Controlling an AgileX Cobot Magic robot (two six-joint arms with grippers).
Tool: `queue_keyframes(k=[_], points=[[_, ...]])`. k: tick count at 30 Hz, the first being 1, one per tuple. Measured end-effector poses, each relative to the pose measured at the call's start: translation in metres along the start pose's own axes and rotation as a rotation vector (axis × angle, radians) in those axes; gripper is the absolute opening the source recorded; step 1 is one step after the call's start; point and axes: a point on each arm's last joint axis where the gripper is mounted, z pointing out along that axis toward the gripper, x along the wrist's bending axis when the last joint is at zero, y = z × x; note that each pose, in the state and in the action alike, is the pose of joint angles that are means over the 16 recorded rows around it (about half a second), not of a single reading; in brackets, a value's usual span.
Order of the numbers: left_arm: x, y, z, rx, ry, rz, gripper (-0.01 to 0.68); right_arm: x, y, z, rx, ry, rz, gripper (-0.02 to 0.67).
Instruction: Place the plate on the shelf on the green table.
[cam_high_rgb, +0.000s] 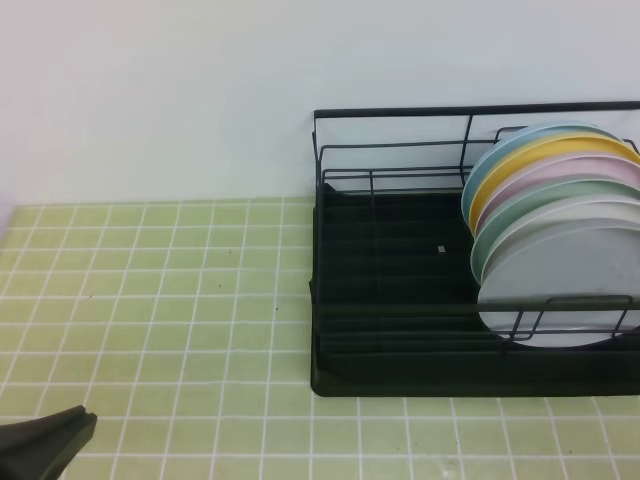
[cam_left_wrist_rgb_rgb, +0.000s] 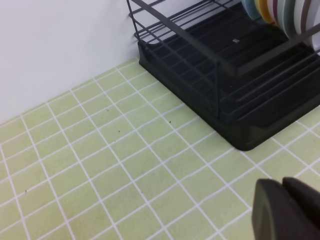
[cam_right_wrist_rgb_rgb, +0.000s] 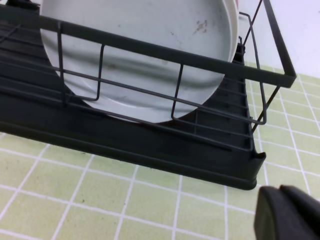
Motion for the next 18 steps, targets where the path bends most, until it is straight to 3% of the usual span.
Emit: queue_keyframes(k=[9, 18], points=[[0.005, 0.001, -0.005, -0.028, 0.046, 0.005, -0.003, 0.0, 0.0, 0.0, 0.0, 0.0, 0.0, -0.003], [0.02, 0.002, -0.026, -0.129, 0.225, -0.028, -0.003, 0.0, 0.0, 0.0, 0.0, 0.0, 0.0, -0.003]])
